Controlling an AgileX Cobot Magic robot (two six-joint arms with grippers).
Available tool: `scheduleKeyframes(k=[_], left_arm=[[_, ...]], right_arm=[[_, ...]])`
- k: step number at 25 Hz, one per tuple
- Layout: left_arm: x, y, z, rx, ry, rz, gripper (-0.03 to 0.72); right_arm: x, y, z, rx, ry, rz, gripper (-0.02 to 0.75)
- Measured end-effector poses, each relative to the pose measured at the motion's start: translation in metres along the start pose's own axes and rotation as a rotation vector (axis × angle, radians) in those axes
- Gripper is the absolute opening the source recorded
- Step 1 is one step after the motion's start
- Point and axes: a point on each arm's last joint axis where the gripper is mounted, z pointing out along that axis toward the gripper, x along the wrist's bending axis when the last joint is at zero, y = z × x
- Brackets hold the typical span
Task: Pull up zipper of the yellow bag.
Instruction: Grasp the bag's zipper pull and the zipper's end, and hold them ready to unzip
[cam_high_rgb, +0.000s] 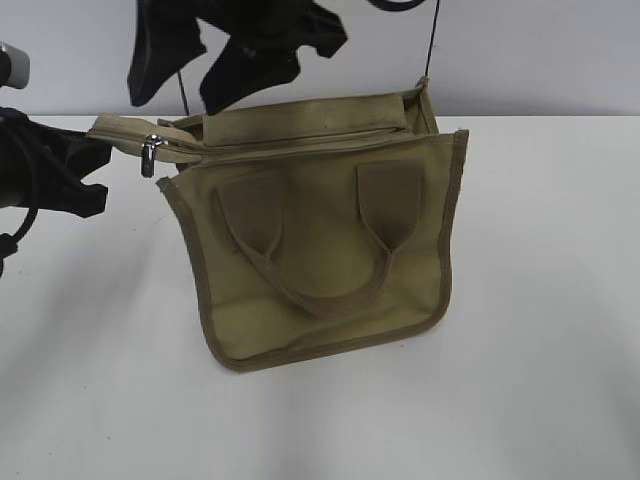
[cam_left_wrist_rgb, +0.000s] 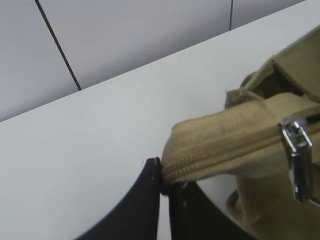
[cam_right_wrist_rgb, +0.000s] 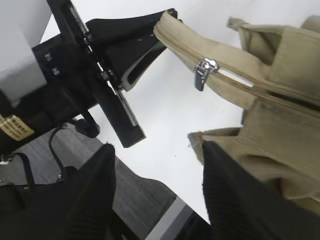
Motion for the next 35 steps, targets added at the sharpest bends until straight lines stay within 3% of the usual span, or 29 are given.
scheduleKeyframes(k=[7, 17, 25, 35], left_arm=[[0.0, 0.001, 0.0, -0.014, -0.002, 0.0, 0.008], [0.0, 0.002, 0.0, -0.019, -0.002, -0.001, 0.008], [0.0, 0.002, 0.0, -0.019, -0.002, -0.003, 0.008], [0.0, 0.002, 0.0, -0.027, -0.003, -0.011, 0.008]], right_arm=[[-0.006, 0.01, 0.044, 0.104, 0.064, 0.064, 0.4], [-0.025, 0.014, 0.082, 0.077, 0.027, 0.132, 0.399], [-0.039, 0.016, 0.09, 0.043, -0.086, 0.202, 0.398], [-0.038, 0.018, 0.092, 0.016, -0.081, 0.234, 0.398]])
